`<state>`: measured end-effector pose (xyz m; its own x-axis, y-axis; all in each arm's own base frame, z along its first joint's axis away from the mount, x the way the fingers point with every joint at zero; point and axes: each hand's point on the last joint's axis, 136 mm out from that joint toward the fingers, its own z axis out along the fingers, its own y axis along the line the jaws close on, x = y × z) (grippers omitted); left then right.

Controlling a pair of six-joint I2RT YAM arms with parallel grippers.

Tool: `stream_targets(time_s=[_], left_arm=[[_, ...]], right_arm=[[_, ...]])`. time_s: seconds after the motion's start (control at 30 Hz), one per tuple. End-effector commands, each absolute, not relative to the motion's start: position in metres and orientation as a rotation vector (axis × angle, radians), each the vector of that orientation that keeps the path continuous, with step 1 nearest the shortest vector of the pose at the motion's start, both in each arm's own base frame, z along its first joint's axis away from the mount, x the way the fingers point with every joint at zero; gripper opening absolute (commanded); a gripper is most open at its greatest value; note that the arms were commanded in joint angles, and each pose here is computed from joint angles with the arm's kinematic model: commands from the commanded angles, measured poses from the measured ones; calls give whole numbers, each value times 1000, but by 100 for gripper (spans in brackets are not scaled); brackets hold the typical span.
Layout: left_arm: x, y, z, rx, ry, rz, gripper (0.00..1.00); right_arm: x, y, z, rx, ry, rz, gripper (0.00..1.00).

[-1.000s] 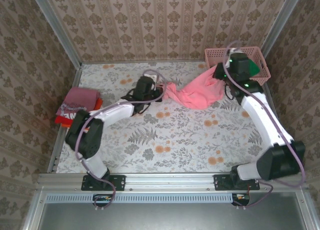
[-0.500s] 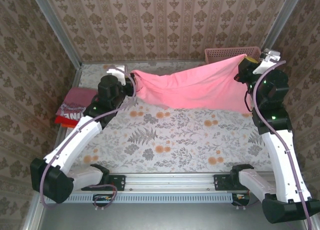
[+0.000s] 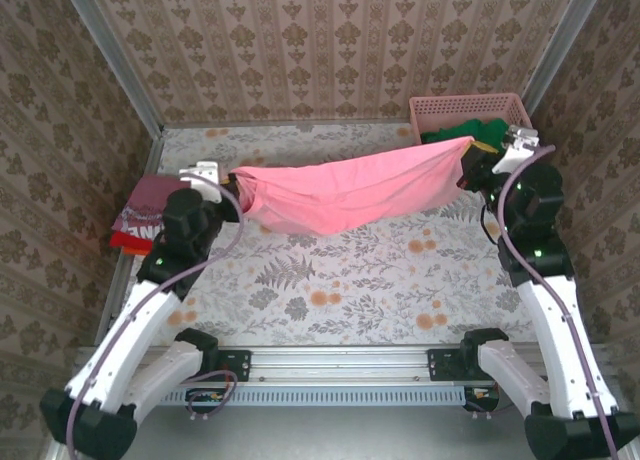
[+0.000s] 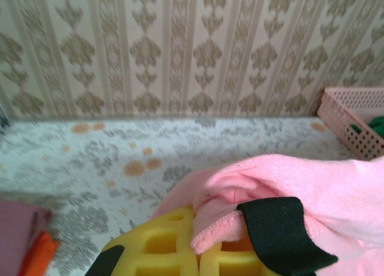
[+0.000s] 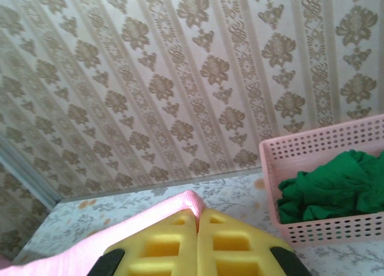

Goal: Fold and stack the t-shirts

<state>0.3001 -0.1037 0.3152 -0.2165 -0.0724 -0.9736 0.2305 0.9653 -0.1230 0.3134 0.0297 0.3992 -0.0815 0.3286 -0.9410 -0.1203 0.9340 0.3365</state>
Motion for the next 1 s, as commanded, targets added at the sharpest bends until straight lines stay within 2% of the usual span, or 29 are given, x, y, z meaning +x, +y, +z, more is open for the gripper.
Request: stream_targets(time_s=[0.0,0.17,0.3,0.4,0.83,0.97], left_arm=[[275,-78,349,112,1677,-189,0],[245,-64,376,123,1639,-168,0],[258,-64,368,147,1653,-100,0],[284,-71,349,184,1689,-50,0],[434,-97,210,228,1916,-42,2],[468,-104,183,242,1991,-69,3]], right_arm=[[285,41,436,75,1483,432,0],[269,35,441,85,1475,391,0],[289,31,419,102,1536,352,0],[317,29,389,126,1618,341,0],[466,13,215,280,1939,213,0],[503,5,180,326,1988,168,0]])
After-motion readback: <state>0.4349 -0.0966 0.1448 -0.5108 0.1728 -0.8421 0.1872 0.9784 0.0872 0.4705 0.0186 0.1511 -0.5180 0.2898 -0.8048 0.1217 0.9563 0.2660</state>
